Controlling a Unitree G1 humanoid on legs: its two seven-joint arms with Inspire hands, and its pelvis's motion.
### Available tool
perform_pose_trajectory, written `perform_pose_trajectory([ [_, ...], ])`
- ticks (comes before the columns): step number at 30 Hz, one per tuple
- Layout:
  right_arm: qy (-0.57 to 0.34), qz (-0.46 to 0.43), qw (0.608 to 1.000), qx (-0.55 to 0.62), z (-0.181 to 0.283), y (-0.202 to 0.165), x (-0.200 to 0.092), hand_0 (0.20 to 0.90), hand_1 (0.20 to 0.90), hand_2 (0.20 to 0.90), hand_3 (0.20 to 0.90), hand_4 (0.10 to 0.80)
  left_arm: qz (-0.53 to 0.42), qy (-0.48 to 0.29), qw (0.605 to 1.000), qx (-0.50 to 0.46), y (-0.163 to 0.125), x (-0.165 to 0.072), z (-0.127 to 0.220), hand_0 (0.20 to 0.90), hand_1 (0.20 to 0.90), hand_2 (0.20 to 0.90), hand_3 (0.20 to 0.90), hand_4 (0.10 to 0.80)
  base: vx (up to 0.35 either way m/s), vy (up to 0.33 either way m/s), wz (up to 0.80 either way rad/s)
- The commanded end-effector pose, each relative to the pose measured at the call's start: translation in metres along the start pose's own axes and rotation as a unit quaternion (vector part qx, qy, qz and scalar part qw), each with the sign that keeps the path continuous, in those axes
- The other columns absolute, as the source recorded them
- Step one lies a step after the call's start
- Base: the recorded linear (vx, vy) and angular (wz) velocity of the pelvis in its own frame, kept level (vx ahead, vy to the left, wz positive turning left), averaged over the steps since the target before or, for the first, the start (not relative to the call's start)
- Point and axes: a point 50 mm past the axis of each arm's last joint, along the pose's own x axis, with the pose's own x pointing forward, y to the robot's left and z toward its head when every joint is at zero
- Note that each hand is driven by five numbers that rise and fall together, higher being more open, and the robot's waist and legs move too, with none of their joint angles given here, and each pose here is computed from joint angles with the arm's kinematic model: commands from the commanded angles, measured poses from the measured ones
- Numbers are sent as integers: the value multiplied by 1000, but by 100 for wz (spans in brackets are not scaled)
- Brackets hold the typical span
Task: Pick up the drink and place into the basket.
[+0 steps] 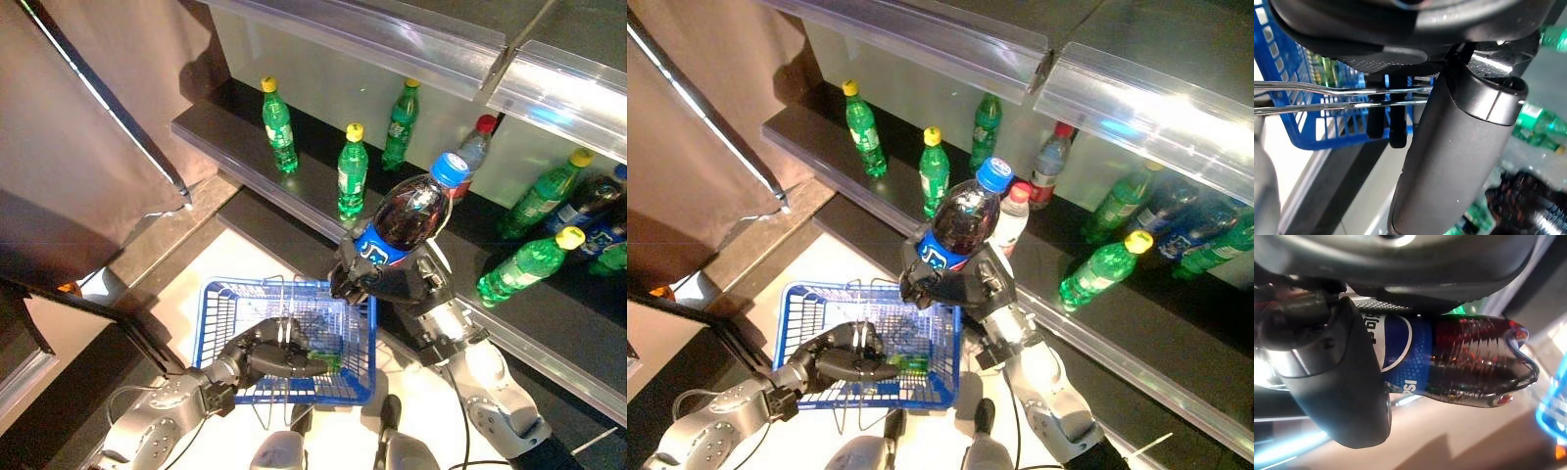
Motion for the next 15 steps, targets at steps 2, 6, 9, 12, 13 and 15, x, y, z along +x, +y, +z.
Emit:
perform_pose_trajectory([
  [2, -120, 72, 990, 22, 32, 34, 20, 300, 300, 300, 200, 100, -213, -271, 938, 44, -76, -6, 99, 300, 300, 300, 200, 100, 17, 21, 4],
  [6, -78, 56, 995, -26, 13, 32, 24, 300, 300, 300, 200, 100, -241, -296, 922, 57, -90, -2, 107, 300, 300, 300, 200, 100, -67, 55, 17],
  [9, -46, 42, 997, -55, -1, 25, 25, 300, 300, 300, 200, 100, -253, -307, 916, 55, -97, -1, 113, 300, 300, 300, 200, 100, -23, 71, 6],
  [12, 0, 26, 995, -101, -23, 17, 19, 300, 300, 300, 200, 100, -261, -318, 910, 48, -102, -1, 115, 300, 300, 300, 200, 100, 70, 69, 7],
  [13, 10, 23, 993, -113, -28, 14, 17, 300, 300, 300, 200, 100, -261, -320, 910, 46, -102, -1, 116, 300, 300, 300, 200, 100, 161, 78, 8],
  [15, 38, -1, 990, -135, -45, 6, 5, 300, 300, 300, 200, 100, -256, -325, 910, 39, -103, -2, 115, 300, 300, 300, 200, 100, 168, 63, 7],
])
